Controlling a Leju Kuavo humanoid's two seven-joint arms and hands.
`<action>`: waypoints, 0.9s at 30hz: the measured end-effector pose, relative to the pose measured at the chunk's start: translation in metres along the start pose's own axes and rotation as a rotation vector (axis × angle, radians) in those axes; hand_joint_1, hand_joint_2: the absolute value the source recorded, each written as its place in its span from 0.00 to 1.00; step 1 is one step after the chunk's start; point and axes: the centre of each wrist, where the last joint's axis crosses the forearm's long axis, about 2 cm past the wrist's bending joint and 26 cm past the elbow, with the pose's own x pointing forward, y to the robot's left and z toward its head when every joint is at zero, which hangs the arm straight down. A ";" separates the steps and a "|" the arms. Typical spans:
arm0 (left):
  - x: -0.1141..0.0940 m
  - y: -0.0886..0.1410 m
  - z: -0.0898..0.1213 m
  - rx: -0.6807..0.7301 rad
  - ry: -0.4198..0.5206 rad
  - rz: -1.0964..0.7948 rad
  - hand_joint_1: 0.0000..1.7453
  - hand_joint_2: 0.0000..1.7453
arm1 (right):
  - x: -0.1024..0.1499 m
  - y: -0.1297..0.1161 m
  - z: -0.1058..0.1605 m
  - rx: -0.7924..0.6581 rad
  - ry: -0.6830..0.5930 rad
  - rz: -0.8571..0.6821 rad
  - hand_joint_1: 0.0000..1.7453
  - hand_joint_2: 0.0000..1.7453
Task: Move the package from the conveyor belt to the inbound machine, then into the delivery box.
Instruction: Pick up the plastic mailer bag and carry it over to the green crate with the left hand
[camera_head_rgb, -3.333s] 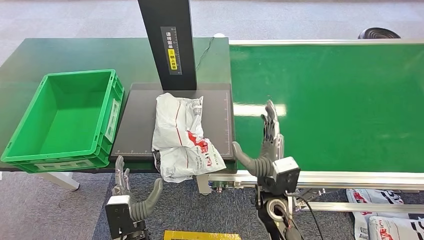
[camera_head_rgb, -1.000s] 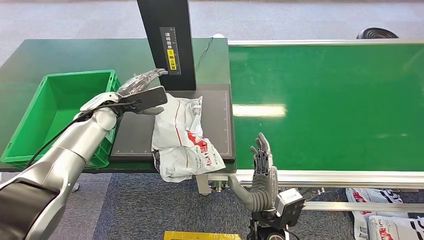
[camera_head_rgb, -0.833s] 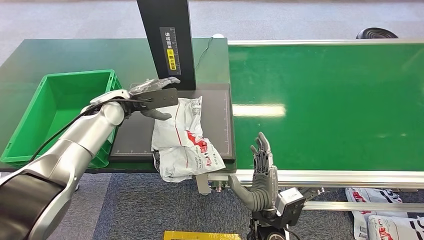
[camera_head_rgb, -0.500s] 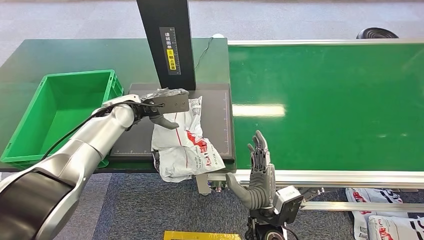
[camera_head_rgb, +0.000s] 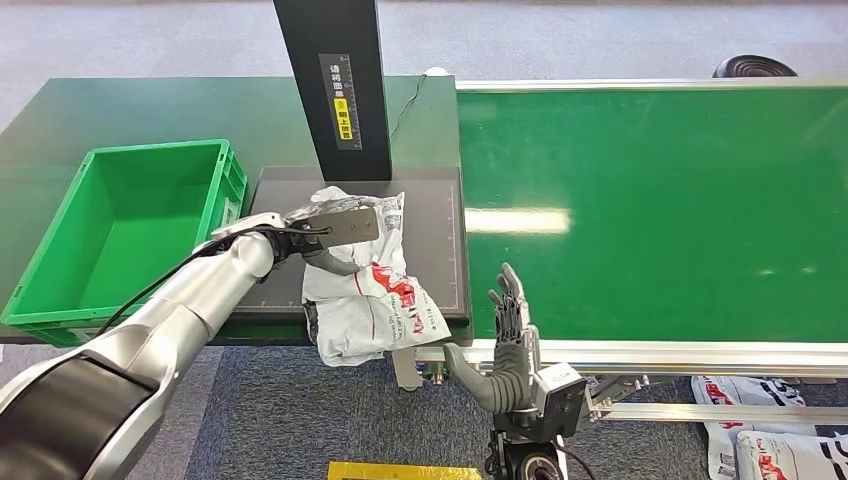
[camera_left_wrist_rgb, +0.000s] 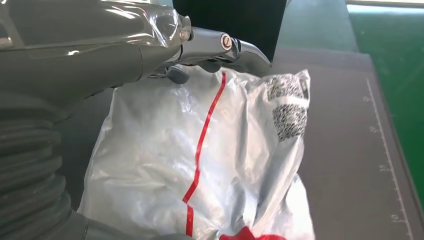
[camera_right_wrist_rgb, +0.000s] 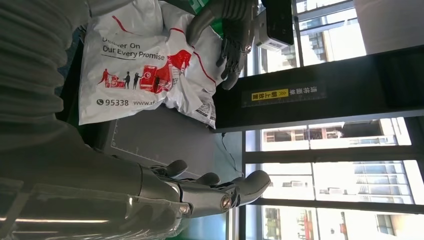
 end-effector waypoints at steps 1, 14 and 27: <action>-0.001 -0.002 0.000 -0.007 0.007 -0.001 0.00 1.00 | -0.001 0.000 0.000 0.000 0.002 0.000 0.00 1.00; -0.011 -0.016 0.000 -0.026 0.015 0.018 0.00 1.00 | -0.006 0.000 0.002 -0.009 0.027 0.005 0.00 1.00; -0.038 -0.059 0.003 0.040 -0.018 0.133 0.00 1.00 | -0.005 -0.001 0.002 -0.043 0.032 0.000 0.00 1.00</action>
